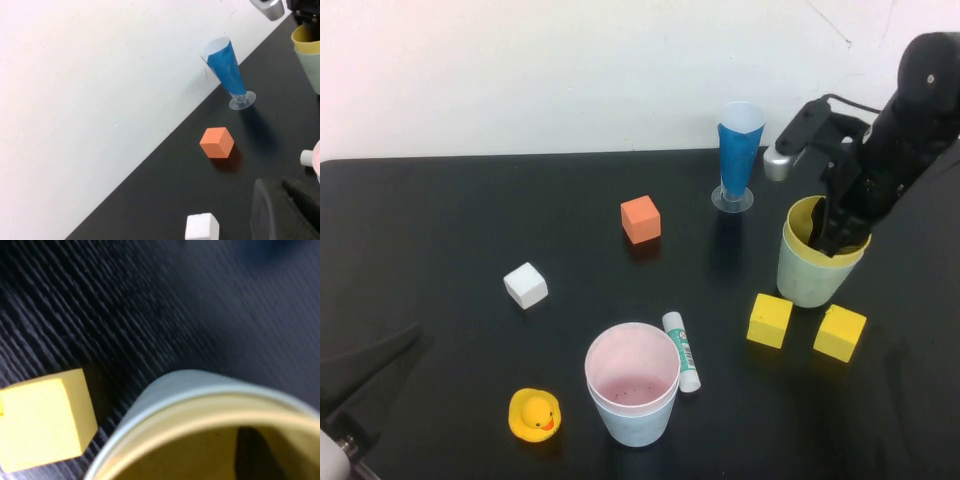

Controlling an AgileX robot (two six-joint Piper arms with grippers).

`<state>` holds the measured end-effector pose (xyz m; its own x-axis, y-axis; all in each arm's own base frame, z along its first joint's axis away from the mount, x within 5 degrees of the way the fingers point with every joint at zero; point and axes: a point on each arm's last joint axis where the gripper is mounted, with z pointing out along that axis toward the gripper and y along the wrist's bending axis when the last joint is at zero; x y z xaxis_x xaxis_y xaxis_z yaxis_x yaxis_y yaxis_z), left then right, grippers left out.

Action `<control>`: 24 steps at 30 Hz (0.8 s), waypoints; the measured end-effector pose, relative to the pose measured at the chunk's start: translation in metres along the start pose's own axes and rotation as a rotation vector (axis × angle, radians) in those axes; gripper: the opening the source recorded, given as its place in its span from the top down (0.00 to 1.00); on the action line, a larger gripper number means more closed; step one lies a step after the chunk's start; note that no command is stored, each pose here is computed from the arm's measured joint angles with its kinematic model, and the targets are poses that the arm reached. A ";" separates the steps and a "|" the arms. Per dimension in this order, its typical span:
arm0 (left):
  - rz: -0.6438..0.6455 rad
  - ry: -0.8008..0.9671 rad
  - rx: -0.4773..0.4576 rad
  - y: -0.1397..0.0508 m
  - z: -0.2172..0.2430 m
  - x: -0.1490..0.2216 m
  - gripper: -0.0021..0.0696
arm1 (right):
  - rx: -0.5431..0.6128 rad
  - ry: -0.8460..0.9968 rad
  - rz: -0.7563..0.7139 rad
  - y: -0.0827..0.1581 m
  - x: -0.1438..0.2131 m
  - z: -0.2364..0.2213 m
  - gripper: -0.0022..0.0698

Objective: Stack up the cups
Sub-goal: Pick up the green cup, then place the green cup on the pink cup

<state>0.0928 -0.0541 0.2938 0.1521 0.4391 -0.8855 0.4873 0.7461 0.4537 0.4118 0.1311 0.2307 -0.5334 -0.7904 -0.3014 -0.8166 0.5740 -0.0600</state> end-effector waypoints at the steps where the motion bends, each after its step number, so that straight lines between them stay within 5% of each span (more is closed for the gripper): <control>1: 0.000 0.000 0.000 0.000 0.000 0.000 0.97 | -0.001 0.001 0.000 0.000 0.000 0.001 0.73; 4: 0.000 0.000 0.000 0.000 0.000 0.000 0.97 | 0.002 -0.006 -0.004 -0.001 -0.003 -0.006 0.88; 10: 0.000 0.000 0.000 0.000 0.000 0.000 0.97 | 0.021 -0.127 -0.020 -0.003 -0.029 -0.067 0.88; 14: 0.000 -0.010 -0.004 0.000 0.000 -0.001 0.97 | -0.073 -0.304 -0.022 0.014 -0.050 -0.116 0.88; 24: -0.010 -0.017 -0.006 0.001 0.000 -0.002 0.97 | -0.176 -0.290 -0.297 0.133 -0.099 -0.119 0.89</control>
<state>0.0928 -0.0543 0.2955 0.1618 0.4236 -0.8913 0.4832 0.7535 0.4458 0.3300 0.2605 0.3657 -0.2071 -0.8080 -0.5515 -0.9633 0.2669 -0.0293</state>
